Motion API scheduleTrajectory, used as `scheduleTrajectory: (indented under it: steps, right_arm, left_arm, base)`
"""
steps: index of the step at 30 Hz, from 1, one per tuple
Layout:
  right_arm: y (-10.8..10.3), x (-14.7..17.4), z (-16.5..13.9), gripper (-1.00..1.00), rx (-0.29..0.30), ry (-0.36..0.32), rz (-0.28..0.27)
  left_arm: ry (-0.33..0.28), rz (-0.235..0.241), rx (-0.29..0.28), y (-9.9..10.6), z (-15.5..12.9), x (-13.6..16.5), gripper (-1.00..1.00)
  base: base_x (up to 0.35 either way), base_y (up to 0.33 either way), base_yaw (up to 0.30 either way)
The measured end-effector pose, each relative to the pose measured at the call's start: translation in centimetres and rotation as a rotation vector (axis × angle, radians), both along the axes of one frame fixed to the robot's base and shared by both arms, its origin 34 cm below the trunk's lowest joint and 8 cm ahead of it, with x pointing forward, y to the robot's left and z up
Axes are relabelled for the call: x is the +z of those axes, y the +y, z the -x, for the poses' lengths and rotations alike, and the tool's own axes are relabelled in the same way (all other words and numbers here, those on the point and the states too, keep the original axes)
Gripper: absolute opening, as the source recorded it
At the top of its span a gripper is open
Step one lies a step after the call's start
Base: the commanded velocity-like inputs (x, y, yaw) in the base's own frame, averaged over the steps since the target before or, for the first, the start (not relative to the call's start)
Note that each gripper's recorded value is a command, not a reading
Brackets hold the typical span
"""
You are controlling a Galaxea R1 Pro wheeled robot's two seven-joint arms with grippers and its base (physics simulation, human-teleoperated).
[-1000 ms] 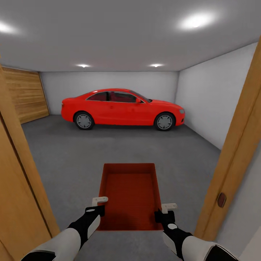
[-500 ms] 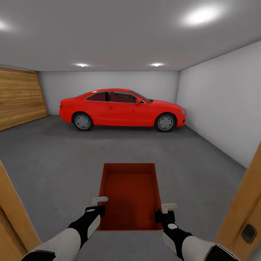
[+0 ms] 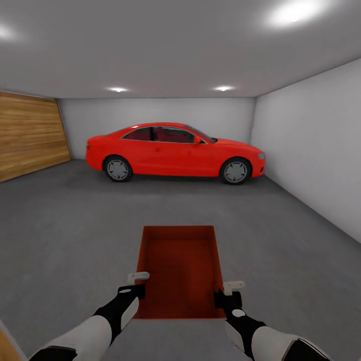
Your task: Move the two storage containers from the living room to the garage. In the garage, place one container on the floor and stack the other container on top of it (either order is fine).
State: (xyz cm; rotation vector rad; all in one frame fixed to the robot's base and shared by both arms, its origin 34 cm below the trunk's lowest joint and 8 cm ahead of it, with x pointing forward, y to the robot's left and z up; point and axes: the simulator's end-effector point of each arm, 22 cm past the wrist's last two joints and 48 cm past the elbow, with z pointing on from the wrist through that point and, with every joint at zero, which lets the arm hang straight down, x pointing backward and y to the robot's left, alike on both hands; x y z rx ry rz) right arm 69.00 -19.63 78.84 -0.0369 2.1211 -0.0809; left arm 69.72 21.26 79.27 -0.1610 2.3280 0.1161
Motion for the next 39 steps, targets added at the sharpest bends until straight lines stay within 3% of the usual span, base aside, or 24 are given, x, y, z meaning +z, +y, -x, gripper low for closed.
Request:
scheduleTrajectory:
  steps: [39]
  right_arm:
    - [0.01, 0.02, -0.01, -1.00, -0.001, -0.001, -0.001]
  left_arm:
    - [-0.001, 0.000, -0.001, 0.00, -0.03, 0.03, -1.00]
  base:
    - [0.316, 0.000, 0.002]
